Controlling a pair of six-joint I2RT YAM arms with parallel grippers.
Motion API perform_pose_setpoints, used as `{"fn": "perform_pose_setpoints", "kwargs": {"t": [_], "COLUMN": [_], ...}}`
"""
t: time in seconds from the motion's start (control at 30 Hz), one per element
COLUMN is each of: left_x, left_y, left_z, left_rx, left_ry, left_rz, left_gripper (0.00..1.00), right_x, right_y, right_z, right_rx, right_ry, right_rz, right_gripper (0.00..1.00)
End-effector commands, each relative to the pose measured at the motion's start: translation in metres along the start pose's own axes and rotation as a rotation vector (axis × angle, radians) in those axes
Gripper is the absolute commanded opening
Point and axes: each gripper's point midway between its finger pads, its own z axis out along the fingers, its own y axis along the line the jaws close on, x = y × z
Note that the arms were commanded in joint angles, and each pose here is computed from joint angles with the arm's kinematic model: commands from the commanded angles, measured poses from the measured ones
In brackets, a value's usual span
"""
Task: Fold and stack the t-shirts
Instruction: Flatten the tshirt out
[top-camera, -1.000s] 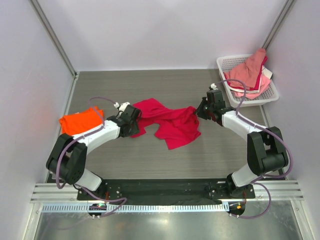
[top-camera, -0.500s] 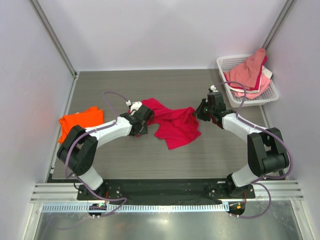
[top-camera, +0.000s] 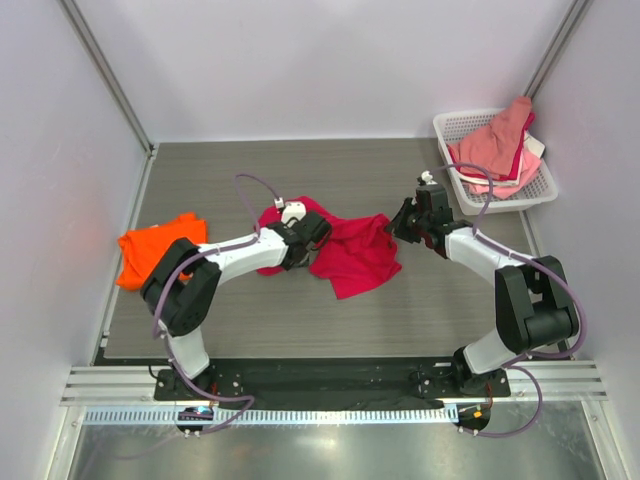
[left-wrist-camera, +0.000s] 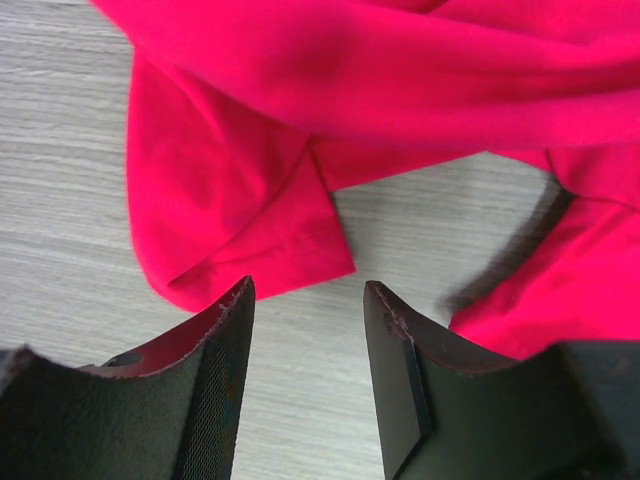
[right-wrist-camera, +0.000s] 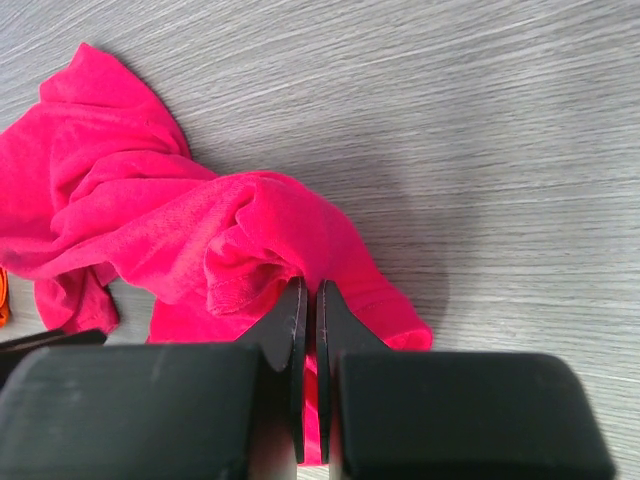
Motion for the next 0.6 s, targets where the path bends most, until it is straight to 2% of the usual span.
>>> {"fn": "perform_pose_setpoints", "kwargs": {"t": [0.0, 0.17, 0.27, 0.3, 0.37, 0.4, 0.47, 0.57], "left_x": [-0.013, -0.005, 0.003, 0.004, 0.007, 0.006, 0.001, -0.009], "left_y": [-0.004, -0.007, -0.001, 0.0, 0.007, 0.011, 0.018, 0.029], "left_z": [0.004, 0.022, 0.032, 0.033, 0.035, 0.034, 0.027, 0.011], "left_rx": [-0.031, -0.058, -0.078, -0.08, -0.086, -0.088, -0.082, -0.067], "left_ry": [-0.031, 0.018, 0.052, 0.054, 0.063, 0.059, 0.044, 0.023], "left_rz": [0.005, 0.024, 0.02, 0.012, 0.0, -0.009, -0.022, -0.04], "left_gripper": [0.49, 0.46, 0.37, 0.3, 0.21, 0.1, 0.0, 0.0], "right_x": [-0.018, -0.018, -0.019, -0.019, -0.019, -0.02, -0.021, -0.027], "right_y": [0.015, 0.014, 0.013, 0.012, 0.012, 0.011, 0.01, 0.007], "right_z": [-0.011, -0.011, -0.012, -0.013, -0.013, -0.013, -0.014, -0.017], "right_rx": [-0.061, -0.062, -0.061, -0.061, -0.059, -0.058, -0.053, -0.046], "right_ry": [-0.063, -0.063, -0.068, -0.07, -0.07, -0.072, -0.078, -0.095], "right_rz": [-0.004, -0.001, 0.002, 0.003, 0.007, 0.008, 0.013, 0.026], "right_gripper": [0.01, 0.01, 0.01, 0.01, 0.01, 0.01, 0.01, 0.01]}}
